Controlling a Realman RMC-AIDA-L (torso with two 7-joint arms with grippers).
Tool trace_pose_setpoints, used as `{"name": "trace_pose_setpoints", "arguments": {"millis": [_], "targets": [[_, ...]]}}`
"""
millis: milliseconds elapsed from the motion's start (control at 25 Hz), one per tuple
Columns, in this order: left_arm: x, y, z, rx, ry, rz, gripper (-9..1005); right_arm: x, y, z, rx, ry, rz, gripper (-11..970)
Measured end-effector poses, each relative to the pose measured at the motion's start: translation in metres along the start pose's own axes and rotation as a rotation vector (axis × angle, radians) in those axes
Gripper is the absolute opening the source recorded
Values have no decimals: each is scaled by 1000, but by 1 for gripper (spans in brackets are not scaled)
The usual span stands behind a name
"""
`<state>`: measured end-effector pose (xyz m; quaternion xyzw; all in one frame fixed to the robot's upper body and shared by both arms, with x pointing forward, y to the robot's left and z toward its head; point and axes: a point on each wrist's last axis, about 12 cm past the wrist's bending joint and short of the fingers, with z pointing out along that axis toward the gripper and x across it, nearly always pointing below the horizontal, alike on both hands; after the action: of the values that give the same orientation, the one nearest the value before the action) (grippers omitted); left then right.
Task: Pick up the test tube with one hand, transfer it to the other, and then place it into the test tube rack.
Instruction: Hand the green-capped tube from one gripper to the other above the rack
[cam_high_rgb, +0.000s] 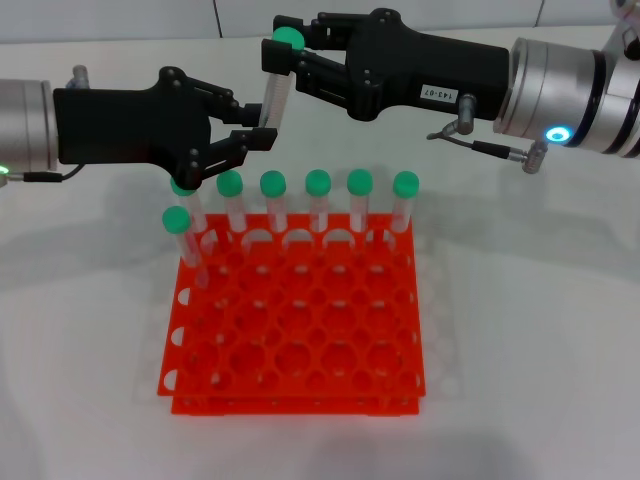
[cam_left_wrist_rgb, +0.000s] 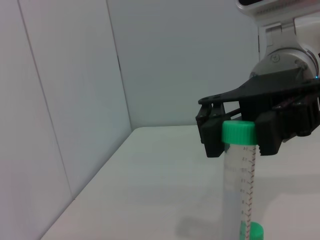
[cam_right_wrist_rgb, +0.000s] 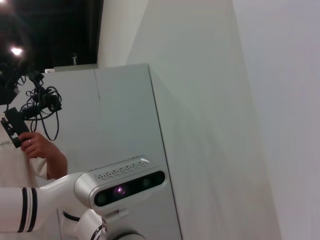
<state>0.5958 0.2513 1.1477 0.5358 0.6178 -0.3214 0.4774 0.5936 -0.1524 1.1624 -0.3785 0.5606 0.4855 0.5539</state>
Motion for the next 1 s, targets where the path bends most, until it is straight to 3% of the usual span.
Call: {"name": "trace_pose_setpoints", "arguments": {"millis": [560,880,1000], "targets": [[0,-2,0,4,-4,-29,181,0,0,-2,1,0,-1,276],[0,-1,-4,-30,-43,-62,335,1,0,-4,2,0,3,275],[0,-1,-4,-31,-47,-63,458,1,0,-5,2,1,5,274]]}}
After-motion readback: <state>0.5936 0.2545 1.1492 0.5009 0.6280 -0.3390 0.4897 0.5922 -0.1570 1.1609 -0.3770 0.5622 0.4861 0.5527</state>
